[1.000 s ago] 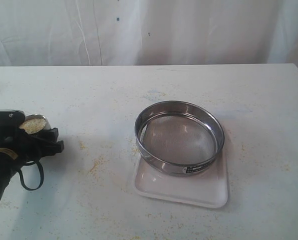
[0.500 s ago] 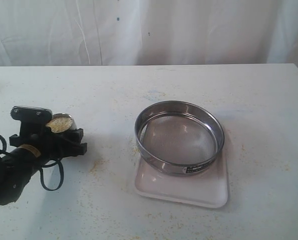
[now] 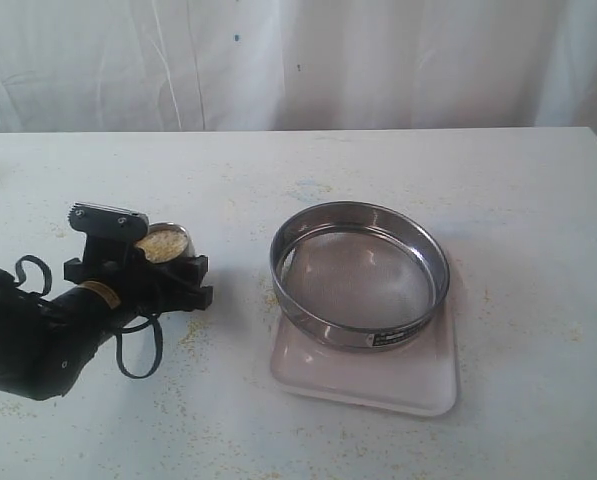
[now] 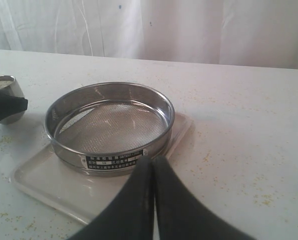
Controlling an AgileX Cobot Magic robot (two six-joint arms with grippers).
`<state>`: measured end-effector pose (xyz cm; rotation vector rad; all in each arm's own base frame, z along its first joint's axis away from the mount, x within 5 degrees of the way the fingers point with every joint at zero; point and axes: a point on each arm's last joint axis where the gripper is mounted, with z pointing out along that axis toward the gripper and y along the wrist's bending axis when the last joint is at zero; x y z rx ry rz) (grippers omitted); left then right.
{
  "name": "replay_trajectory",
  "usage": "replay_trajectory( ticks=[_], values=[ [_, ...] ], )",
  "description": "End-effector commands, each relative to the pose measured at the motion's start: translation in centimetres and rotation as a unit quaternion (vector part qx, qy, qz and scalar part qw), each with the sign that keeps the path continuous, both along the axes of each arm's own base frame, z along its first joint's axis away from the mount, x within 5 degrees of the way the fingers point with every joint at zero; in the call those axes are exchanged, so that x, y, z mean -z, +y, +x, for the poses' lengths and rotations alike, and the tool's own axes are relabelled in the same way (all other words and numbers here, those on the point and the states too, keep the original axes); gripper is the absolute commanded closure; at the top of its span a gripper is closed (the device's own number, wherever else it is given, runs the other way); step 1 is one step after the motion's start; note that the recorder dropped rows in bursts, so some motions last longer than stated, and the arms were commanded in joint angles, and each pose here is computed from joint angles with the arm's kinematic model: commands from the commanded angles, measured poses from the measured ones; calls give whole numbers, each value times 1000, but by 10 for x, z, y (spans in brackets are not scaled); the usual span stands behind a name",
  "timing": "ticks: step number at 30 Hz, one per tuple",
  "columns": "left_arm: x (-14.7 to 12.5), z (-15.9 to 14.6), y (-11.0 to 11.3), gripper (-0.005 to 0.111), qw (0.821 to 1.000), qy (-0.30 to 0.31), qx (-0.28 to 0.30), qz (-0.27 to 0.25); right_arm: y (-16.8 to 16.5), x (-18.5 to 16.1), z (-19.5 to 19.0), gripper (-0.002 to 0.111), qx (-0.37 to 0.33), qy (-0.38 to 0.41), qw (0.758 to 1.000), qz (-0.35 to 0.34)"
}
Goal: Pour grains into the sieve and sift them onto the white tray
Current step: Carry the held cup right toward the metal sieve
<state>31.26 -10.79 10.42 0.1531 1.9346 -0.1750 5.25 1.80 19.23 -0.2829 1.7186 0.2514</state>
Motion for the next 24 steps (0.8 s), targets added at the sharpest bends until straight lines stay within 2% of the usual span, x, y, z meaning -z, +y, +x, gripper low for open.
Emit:
replay_trajectory(
  ticks=[1,12,24],
  values=[
    [-7,3,-10,106,1000,-18,15,-3,0,1,0,108,2,-3,1000,1],
    [-10,-1,-26,106,998,-12,52,18,0,1,0,108,2,-3,1000,1],
    [-37,9,-39,106,995,-13,86,44,0,1,0,108,2,-3,1000,1]
  ],
)
